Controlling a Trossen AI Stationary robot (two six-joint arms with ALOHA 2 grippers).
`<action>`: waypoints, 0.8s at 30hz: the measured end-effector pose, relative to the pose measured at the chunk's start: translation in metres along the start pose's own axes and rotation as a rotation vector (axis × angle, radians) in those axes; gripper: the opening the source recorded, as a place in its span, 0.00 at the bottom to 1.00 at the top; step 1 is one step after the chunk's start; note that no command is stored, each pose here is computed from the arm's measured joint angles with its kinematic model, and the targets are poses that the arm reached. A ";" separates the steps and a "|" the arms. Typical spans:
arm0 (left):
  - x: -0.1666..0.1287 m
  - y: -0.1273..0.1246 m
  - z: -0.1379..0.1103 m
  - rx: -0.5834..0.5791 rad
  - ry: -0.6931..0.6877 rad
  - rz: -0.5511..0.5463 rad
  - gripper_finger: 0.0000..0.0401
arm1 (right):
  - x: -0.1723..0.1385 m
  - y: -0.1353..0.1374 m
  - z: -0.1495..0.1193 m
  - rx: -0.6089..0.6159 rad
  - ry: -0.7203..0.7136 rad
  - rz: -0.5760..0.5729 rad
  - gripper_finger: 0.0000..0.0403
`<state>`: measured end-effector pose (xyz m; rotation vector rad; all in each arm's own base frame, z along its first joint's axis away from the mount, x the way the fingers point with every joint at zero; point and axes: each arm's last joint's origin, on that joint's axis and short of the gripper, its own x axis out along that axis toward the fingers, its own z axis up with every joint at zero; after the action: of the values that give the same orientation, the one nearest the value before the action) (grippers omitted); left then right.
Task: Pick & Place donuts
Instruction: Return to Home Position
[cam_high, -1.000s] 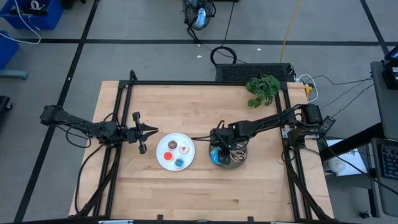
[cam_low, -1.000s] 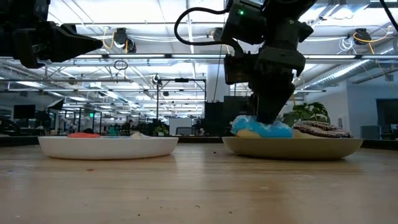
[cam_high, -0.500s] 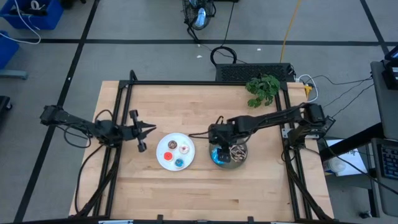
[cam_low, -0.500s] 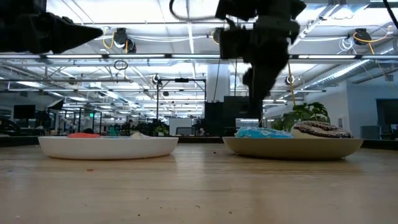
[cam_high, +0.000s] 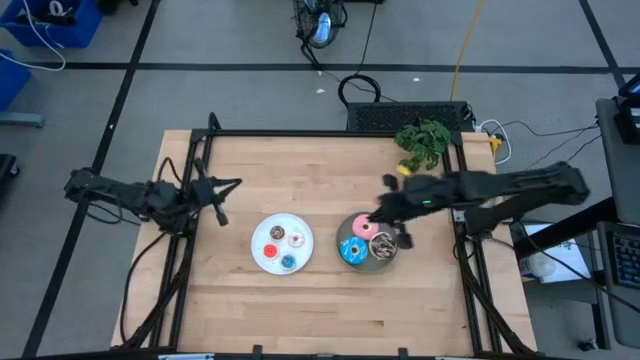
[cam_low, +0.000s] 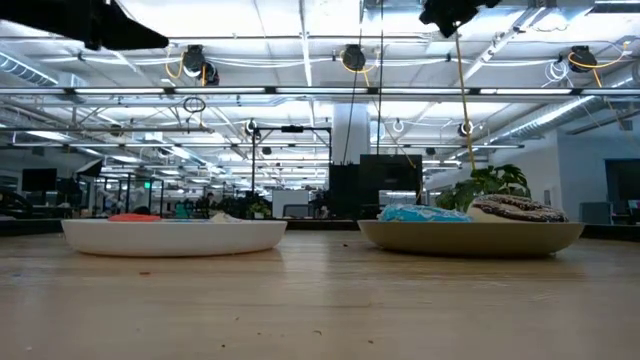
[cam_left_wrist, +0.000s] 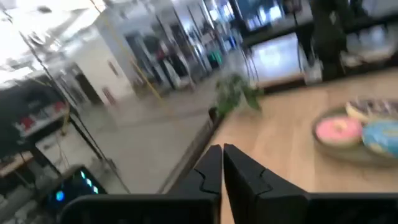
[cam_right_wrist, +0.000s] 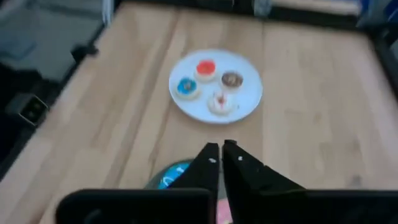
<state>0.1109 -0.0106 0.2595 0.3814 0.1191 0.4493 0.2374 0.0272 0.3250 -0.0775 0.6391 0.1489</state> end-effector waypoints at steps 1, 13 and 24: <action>-0.002 0.003 0.003 0.006 0.030 -0.018 0.03 | -0.009 0.002 -0.007 -0.006 -0.042 -0.001 0.02; -0.020 0.012 0.010 -0.096 -0.132 -0.286 0.01 | -0.041 0.012 -0.112 0.037 -0.457 -0.042 0.00; -0.018 -0.013 -0.060 -0.223 -0.252 -0.151 0.00 | -0.053 0.014 -0.162 0.041 -0.570 -0.026 0.00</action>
<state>0.0881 -0.0098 0.1997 0.2056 -0.1453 0.2591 0.0976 0.0158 0.2265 -0.0020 0.0727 0.1251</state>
